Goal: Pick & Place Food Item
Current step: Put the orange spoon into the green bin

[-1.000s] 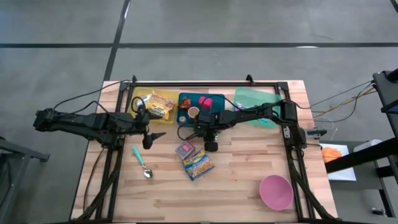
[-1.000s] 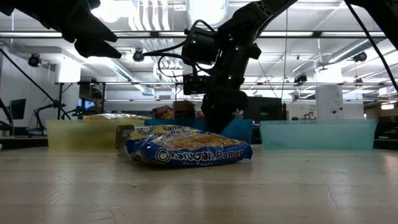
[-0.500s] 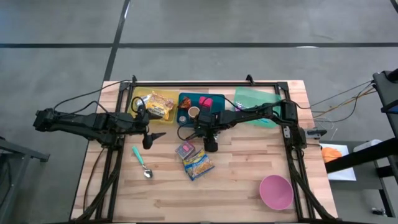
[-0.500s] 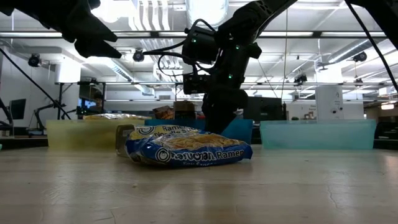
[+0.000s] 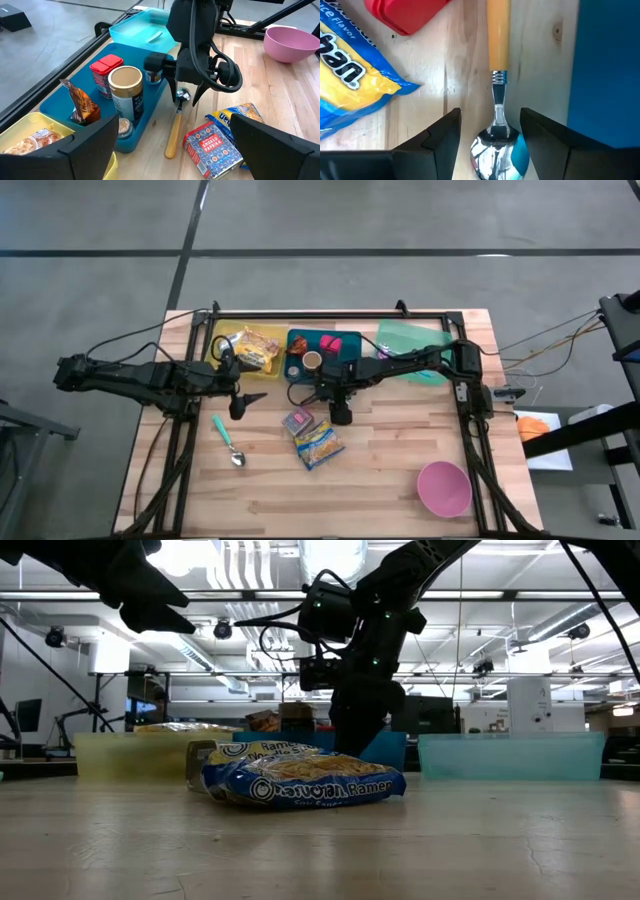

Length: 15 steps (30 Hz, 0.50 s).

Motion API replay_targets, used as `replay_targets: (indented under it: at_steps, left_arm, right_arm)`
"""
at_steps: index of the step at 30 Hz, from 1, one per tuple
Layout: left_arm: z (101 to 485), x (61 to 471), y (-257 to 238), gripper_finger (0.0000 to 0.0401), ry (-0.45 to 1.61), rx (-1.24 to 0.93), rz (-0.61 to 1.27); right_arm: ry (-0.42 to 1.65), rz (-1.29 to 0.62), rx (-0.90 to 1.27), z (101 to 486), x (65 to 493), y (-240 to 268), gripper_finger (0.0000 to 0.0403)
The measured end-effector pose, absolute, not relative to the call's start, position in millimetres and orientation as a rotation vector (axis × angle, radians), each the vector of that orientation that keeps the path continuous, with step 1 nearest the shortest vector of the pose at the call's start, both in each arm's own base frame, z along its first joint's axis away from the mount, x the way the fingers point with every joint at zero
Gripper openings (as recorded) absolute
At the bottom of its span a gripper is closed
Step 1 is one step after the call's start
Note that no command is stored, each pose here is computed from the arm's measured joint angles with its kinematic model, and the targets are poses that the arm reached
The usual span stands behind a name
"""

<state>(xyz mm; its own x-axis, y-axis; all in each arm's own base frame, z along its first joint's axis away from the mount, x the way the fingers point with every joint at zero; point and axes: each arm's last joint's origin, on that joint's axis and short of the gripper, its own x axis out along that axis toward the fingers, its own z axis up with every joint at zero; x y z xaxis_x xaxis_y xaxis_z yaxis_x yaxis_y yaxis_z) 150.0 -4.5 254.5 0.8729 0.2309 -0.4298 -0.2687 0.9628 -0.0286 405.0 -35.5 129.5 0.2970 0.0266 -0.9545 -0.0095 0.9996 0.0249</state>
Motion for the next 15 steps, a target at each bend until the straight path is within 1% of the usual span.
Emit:
replay_targets:
  at_steps: [15]
  left_arm:
    - [254.5, 150.0, -4.5, 0.0387, 0.437, -0.092, 0.262]
  right_arm:
    - [1.240, 0.021, 0.022, 127.8, 406.2, -35.9, 0.0203]
